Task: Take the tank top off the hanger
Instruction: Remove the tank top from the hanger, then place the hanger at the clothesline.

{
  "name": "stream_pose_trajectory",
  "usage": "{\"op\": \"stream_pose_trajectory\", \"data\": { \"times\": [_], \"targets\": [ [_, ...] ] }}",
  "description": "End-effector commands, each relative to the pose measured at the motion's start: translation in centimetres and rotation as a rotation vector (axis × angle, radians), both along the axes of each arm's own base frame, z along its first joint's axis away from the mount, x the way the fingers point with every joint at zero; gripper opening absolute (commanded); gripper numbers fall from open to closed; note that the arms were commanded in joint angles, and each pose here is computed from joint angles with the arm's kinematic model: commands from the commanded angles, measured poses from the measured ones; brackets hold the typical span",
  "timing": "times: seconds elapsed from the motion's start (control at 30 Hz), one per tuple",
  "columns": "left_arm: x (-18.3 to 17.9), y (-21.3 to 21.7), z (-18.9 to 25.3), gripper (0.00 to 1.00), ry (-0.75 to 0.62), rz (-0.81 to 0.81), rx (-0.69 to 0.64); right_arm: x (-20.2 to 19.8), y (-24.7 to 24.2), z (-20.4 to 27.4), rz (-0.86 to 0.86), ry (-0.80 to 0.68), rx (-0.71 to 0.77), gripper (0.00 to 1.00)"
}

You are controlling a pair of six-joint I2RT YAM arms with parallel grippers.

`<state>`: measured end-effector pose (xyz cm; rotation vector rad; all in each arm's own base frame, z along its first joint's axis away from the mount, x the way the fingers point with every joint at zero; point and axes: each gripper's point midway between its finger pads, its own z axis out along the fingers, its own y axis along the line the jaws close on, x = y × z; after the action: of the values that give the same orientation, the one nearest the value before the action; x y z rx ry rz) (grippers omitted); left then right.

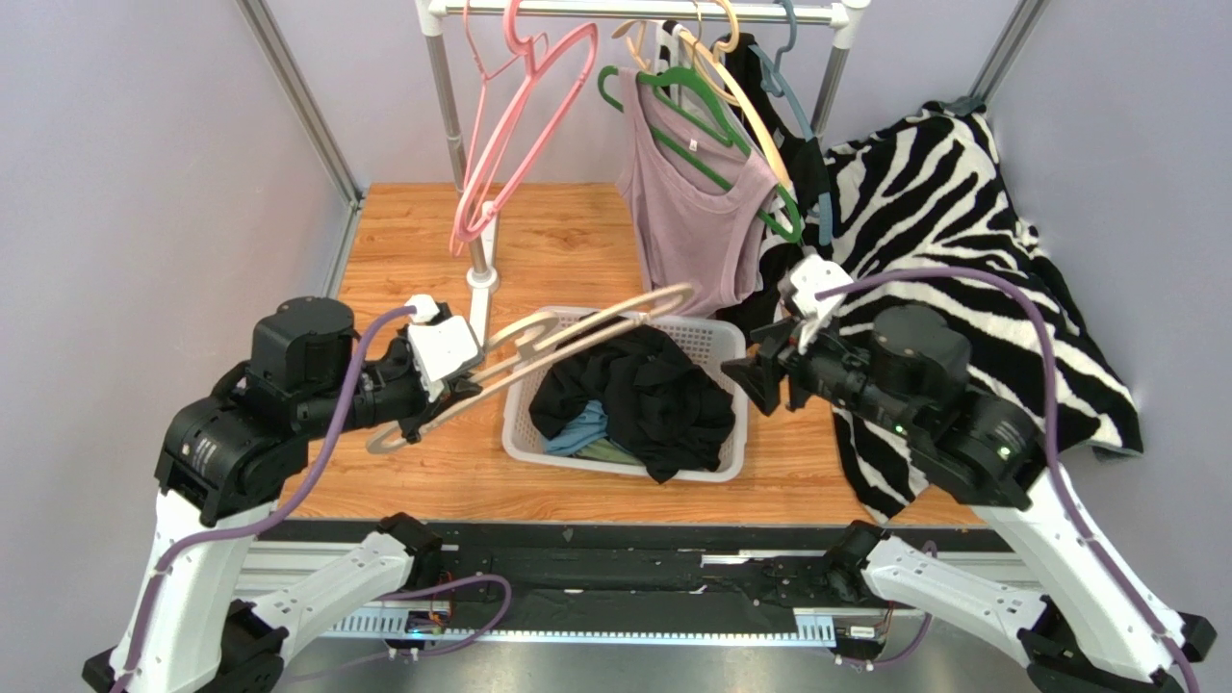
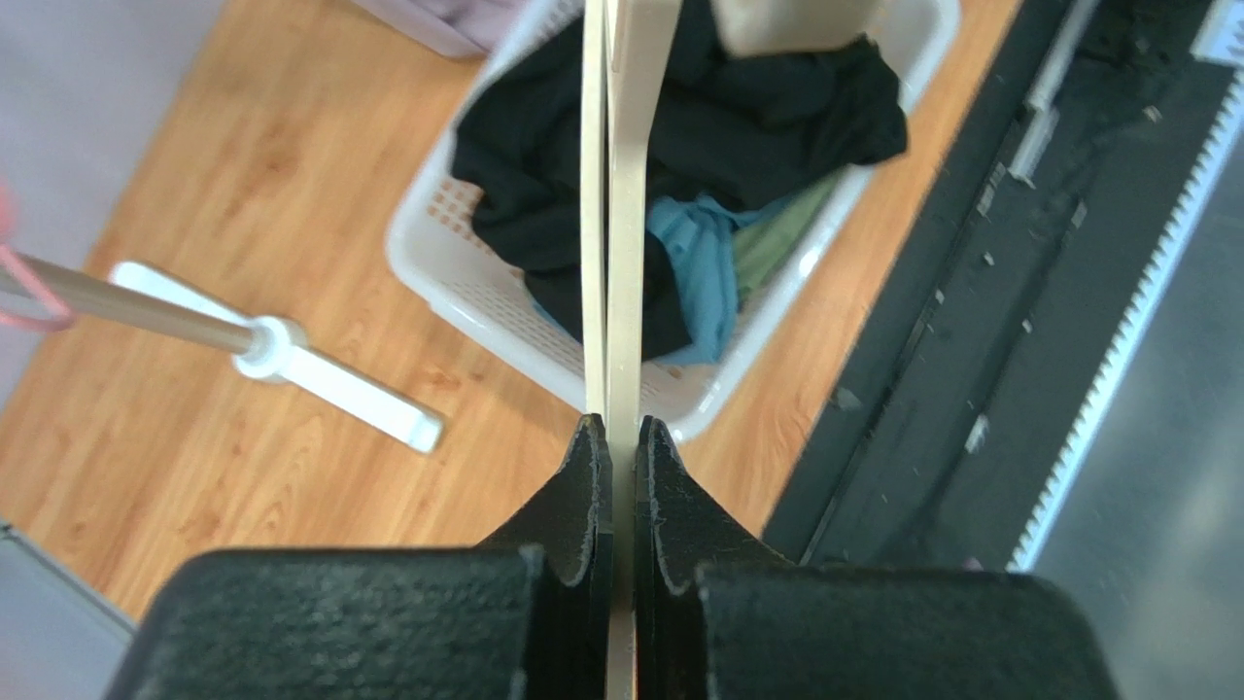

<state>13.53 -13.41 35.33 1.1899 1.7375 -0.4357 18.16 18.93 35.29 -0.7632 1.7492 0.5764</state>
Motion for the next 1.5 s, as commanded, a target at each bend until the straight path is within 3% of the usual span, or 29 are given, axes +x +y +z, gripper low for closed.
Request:
{"op": "stream_pose_trajectory", "data": {
  "times": [0.0, 0.17, 0.4, 0.97, 1.27, 1.47],
  "targets": [
    [-2.5, -1.1, -1.4, 0.0, 0.122, -0.194, 0.068, -1.9, -0.6, 3.1, 0.118, -0.154, -0.057, 0.58],
    [-5.5, -1.9, -2.2, 0.0, 0.301, -0.38, 0.1, -4.1, 1.8, 4.1, 0.31, -0.188, -0.047, 0.58],
    [-5.7, -2.7, -0.9, 0.0, 0.298, -0.451, 0.082, -5.3, 4.6, 3.3, 0.439, -0.214, -0.12, 0.57],
    [-7.0, -2.6, -4.0, 0.0, 0.381, -0.508, 0.149, -6.1, 4.5, 5.4, 0.493, -0.269, -0.139, 0.53],
    [-7.7, -2.8, -2.5, 0.0, 0.341, -0.532, 0.111, -6.1, 4.8, 1.9, 0.506, -0.188, -0.196, 0.51],
    [-8.7, -2.7, -2.0, 0.0, 0.33, -0.549, 0.09, -5.6, 4.6, 0.7, 0.476, -0.174, -0.215, 0.38]
  ]
}}
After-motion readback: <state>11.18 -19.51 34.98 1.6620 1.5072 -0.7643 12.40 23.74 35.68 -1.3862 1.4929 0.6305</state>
